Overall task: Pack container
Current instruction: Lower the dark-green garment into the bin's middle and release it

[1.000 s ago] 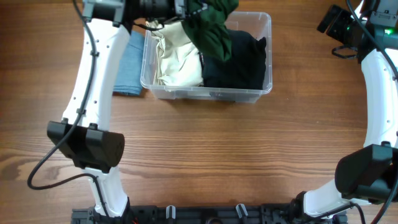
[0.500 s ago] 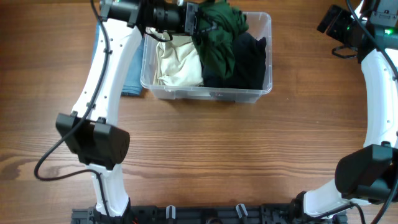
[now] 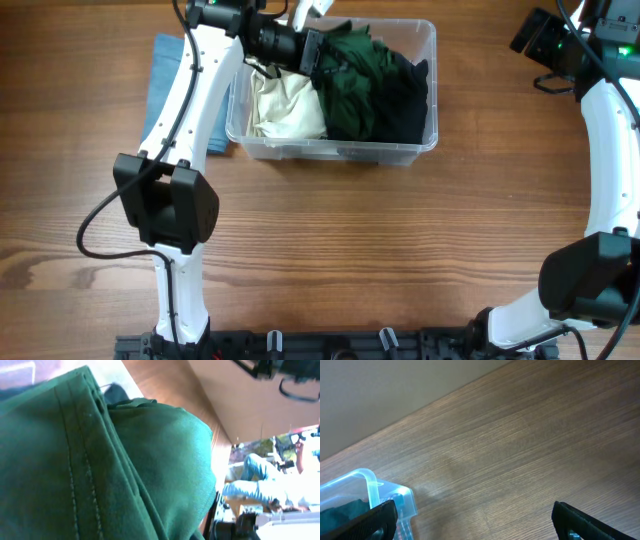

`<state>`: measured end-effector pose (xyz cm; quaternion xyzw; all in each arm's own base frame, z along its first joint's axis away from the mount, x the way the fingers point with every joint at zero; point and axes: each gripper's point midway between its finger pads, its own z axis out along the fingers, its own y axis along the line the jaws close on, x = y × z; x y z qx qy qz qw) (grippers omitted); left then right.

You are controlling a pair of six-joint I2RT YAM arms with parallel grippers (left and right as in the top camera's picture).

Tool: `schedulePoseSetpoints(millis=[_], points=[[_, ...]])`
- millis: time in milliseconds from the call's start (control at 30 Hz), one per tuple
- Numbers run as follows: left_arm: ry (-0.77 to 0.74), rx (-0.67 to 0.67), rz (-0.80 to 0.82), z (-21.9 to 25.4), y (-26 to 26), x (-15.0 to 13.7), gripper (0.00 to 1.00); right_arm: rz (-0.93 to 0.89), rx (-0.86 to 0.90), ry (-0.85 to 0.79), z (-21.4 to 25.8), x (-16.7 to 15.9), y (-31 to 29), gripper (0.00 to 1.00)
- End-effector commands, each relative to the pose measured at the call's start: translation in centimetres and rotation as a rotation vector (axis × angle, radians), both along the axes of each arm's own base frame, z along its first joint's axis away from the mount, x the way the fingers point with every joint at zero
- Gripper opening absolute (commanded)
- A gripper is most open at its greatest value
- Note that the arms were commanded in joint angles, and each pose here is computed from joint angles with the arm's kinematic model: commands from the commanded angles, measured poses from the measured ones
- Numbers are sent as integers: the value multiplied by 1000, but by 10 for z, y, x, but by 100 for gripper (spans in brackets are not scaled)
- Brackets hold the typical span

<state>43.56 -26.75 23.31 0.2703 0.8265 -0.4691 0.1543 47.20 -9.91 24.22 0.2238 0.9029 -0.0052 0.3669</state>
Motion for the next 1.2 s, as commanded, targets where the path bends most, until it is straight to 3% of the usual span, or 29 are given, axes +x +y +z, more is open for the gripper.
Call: schedulePoseSetpoints(millis=[0, 267, 467, 633, 933, 1167], points=[[-51, 28, -12, -4, 20, 3, 4, -4, 17, 16, -10, 1, 2, 100], [-34, 204, 51, -35, 59, 10, 4, -4, 17, 16, -10, 1, 2, 100], [24, 377, 94, -84, 87, 9, 4, -4, 17, 16, -10, 1, 2, 100], [97, 401, 97, -119, 106, -1, 4, -4, 17, 16, -10, 1, 2, 100], [64, 388, 188, -99, 141, 12, 6, -4, 17, 16, -10, 1, 2, 100], [14, 372, 218, -80, 148, 16, 47, -4, 17, 16, -10, 1, 2, 100]])
